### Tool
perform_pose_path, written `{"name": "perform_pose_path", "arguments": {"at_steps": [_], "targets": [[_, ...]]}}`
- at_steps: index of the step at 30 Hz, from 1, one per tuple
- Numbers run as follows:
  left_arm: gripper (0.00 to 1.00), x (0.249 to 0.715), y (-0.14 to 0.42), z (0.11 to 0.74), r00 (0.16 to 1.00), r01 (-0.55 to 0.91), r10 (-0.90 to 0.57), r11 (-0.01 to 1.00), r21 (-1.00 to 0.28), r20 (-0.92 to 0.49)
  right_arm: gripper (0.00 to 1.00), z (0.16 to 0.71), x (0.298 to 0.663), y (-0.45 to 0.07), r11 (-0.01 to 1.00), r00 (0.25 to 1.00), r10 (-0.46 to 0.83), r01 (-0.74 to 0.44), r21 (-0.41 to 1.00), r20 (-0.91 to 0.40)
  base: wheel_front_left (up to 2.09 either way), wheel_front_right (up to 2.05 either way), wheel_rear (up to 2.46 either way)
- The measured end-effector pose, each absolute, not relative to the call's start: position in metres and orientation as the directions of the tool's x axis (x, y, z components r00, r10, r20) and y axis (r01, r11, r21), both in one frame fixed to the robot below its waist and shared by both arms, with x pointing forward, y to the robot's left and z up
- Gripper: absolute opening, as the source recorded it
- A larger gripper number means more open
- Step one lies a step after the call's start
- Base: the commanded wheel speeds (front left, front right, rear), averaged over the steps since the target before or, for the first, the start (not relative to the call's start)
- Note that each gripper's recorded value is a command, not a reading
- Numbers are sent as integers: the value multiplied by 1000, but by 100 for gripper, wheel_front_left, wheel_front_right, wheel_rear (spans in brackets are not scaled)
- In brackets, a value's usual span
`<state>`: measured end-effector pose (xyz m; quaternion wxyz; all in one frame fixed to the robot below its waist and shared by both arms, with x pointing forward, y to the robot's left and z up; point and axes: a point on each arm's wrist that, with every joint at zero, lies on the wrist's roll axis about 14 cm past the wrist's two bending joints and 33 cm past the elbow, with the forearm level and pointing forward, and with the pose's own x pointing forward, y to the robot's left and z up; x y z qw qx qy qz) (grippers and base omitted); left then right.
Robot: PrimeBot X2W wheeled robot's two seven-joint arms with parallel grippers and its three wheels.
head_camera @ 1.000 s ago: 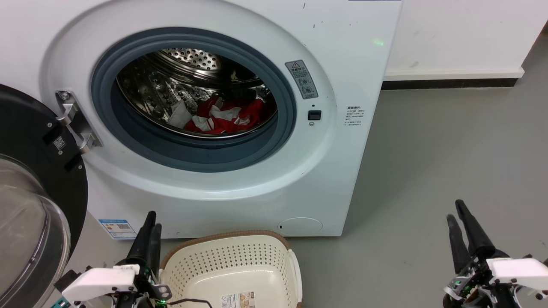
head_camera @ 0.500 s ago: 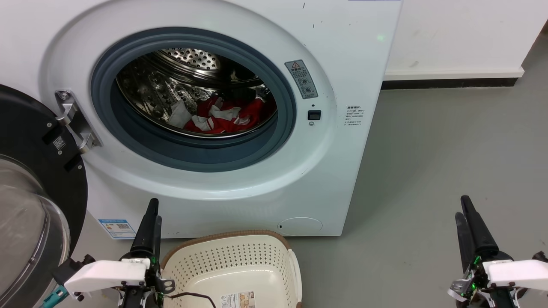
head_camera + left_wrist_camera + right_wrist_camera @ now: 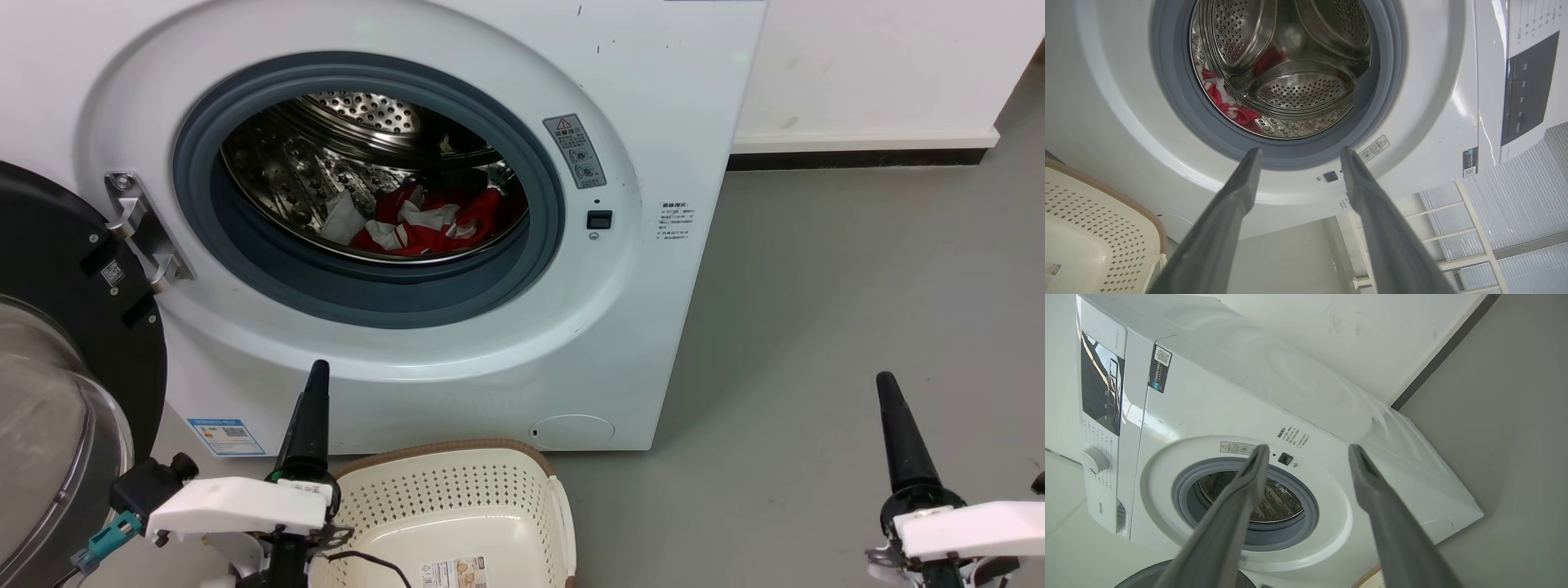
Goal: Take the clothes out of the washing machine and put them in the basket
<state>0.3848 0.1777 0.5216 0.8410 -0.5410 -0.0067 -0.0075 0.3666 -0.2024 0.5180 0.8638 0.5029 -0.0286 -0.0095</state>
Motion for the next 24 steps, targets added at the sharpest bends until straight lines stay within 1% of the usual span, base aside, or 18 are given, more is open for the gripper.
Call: {"name": "perform_pose_path", "arguments": {"at_steps": [4, 9, 15, 24], "targets": [[100, 384, 175, 525, 1000, 24, -6, 483, -875, 24, 100, 520, 364, -200, 580, 998, -39, -16, 814, 47, 0, 0, 0], [100, 383, 171, 526, 1000, 27, -8, 573, -819, 27, 100, 522, 361, -197, 664, 998, -26, -25, 748, 56, 0, 0, 0], [100, 381, 166, 526, 999, 31, -12, 666, -745, 31, 100, 526, 359, -192, 738, 998, -4, -41, 674, 64, 0, 0, 0], [100, 380, 164, 534, 998, 44, -4, 771, -636, 64, 100, 529, 355, -188, 829, 997, 18, -54, 557, 70, 0, 0, 0]]}}
